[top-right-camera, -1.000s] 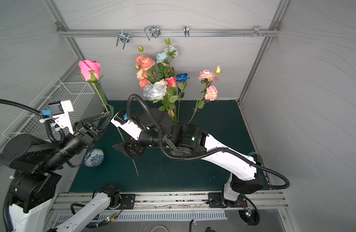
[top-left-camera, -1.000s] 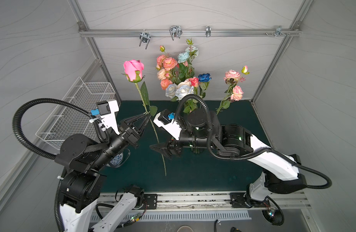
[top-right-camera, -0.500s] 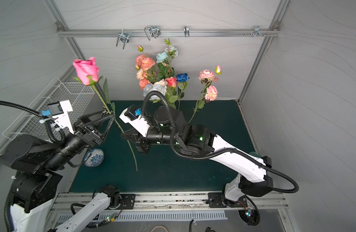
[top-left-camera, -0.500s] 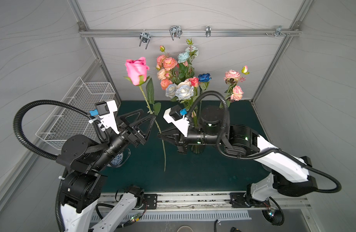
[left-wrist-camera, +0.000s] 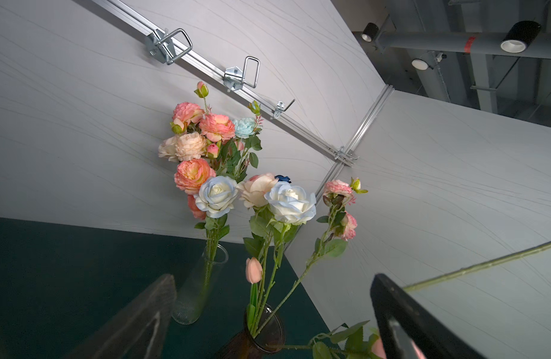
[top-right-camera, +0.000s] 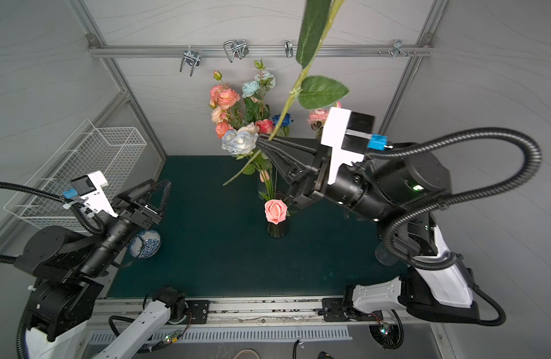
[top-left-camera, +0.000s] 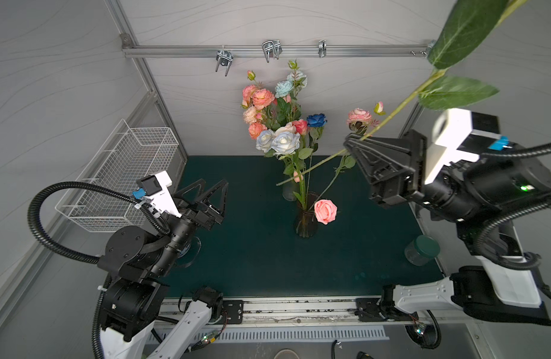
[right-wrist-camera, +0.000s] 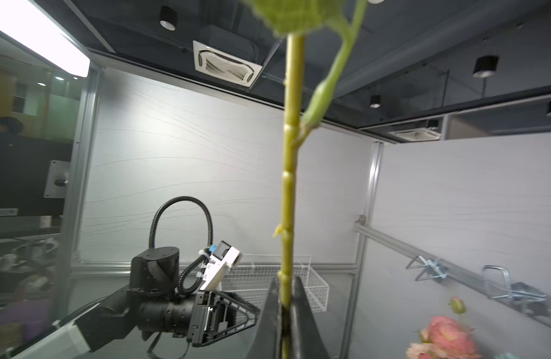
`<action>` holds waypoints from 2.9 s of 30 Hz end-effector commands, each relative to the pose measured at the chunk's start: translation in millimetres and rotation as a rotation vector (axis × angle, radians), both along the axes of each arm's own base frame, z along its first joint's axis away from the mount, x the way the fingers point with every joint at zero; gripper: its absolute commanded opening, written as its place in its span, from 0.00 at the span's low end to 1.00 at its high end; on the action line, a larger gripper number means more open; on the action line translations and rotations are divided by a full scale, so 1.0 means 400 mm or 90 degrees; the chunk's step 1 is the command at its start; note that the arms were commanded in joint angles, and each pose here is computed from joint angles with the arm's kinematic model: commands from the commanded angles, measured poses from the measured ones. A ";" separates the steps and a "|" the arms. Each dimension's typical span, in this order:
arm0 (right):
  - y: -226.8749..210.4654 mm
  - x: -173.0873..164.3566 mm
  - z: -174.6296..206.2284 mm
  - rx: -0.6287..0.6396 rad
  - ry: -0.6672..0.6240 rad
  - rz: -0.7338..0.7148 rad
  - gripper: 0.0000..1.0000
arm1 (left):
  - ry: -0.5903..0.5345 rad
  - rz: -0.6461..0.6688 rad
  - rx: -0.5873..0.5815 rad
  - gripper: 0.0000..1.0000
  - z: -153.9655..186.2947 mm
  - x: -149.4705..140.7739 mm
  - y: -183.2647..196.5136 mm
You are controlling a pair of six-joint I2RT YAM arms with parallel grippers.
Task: Arrange flowers in a vase
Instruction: Place the flower in the vase.
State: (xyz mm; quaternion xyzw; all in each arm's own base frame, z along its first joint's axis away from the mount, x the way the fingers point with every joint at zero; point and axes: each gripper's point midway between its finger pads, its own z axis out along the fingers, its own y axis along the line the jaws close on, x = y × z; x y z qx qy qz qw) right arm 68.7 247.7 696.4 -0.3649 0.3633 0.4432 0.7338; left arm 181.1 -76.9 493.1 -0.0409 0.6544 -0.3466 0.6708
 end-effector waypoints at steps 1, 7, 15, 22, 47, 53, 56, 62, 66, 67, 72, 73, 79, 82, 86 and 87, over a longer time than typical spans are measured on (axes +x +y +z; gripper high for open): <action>-0.119 0.022 0.035 0.041 -0.068 -0.128 0.00 | -0.023 0.036 -0.002 1.00 0.009 -0.006 0.026; -0.285 0.042 -0.017 0.059 -0.056 -0.247 0.00 | -0.011 0.034 -0.001 1.00 -0.020 0.012 0.019; -0.272 0.139 -0.287 -0.027 0.019 -0.367 0.00 | 0.034 0.039 0.011 0.99 -0.080 0.038 0.015; -0.156 0.198 -0.422 -0.075 0.050 -0.353 0.00 | 0.053 0.036 0.013 1.00 -0.100 0.043 0.011; -0.097 0.400 -0.599 -0.069 0.259 -0.241 0.00 | 0.075 0.038 0.019 1.00 -0.132 0.060 0.007; -0.072 0.438 -0.676 -0.101 0.281 -0.253 0.00 | 0.079 0.040 0.021 1.00 -0.143 0.063 0.008; -0.060 0.448 -0.740 -0.126 0.306 -0.260 0.00 | 0.081 0.037 0.019 1.00 -0.148 0.066 0.005; -0.025 0.461 -0.902 -0.197 0.376 -0.279 0.00 | 0.088 0.029 0.013 1.00 -0.158 0.075 -0.003; -0.024 0.472 -0.978 -0.233 0.426 -0.294 0.06 | 0.093 0.021 0.010 1.00 -0.162 0.080 -0.010; -0.023 0.468 -0.991 -0.239 0.434 -0.294 0.12 | 0.096 0.020 0.009 1.00 -0.166 0.081 -0.011; -0.038 0.437 -1.020 -0.237 0.454 -0.304 0.51 | 0.111 0.011 0.005 1.00 -0.188 0.087 -0.019; -0.041 0.431 -1.025 -0.239 0.460 -0.306 0.56 | 0.116 0.010 0.004 1.00 -0.195 0.089 -0.021; -0.083 0.402 -1.046 -0.229 0.490 -0.326 0.98 | 0.139 0.017 0.003 1.00 -0.231 0.103 -0.021; -0.107 0.378 -1.058 -0.226 0.511 -0.325 0.99 | 0.159 0.033 0.006 1.00 -0.258 0.116 -0.014; -0.142 0.342 -1.093 -0.233 0.552 -0.325 0.99 | 0.178 0.046 0.014 1.00 -0.282 0.127 -0.009; -0.151 0.331 -1.103 -0.234 0.563 -0.324 0.99 | 0.183 0.053 0.016 1.00 -0.289 0.130 -0.005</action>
